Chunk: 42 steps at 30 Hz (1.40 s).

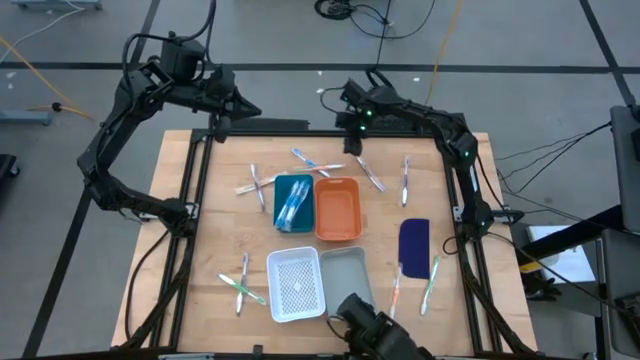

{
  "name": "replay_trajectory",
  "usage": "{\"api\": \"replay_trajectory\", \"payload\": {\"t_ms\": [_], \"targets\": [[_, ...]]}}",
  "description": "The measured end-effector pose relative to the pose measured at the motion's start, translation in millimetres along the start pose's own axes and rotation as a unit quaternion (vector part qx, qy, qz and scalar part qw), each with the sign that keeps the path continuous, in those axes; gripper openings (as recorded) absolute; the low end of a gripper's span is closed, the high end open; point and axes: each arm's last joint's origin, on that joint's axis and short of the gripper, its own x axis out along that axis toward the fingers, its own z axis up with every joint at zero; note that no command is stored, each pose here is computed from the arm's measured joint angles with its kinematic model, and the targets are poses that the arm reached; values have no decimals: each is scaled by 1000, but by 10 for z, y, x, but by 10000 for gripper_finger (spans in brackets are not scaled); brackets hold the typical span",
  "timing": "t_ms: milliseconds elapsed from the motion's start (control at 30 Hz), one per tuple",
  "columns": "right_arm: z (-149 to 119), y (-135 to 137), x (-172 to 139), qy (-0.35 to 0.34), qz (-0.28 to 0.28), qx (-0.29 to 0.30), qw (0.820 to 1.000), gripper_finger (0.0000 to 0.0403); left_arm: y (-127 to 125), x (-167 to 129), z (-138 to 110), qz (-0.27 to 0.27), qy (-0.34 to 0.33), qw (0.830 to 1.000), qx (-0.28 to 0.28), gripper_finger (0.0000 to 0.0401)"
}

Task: Pick & Place Toothbrushes
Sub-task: Put the violet toothbrush into the orange bin

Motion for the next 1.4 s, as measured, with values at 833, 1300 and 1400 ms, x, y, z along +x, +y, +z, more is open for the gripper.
{"api": "replay_trajectory", "payload": {"t_ms": [833, 1300, 1400], "targets": [[-473, 135, 537, 178, -165, 21, 970, 219, -19, 12, 2, -5, 2, 1000, 2, 5], [-499, 197, 626, 182, -200, 22, 963, 113, -21, 12, 3, -6, 1, 1000, 2, 5], [-500, 201, 630, 179, -195, 30, 964, 72, -21, 12, 3, -6, 1, 1000, 2, 5]]}}
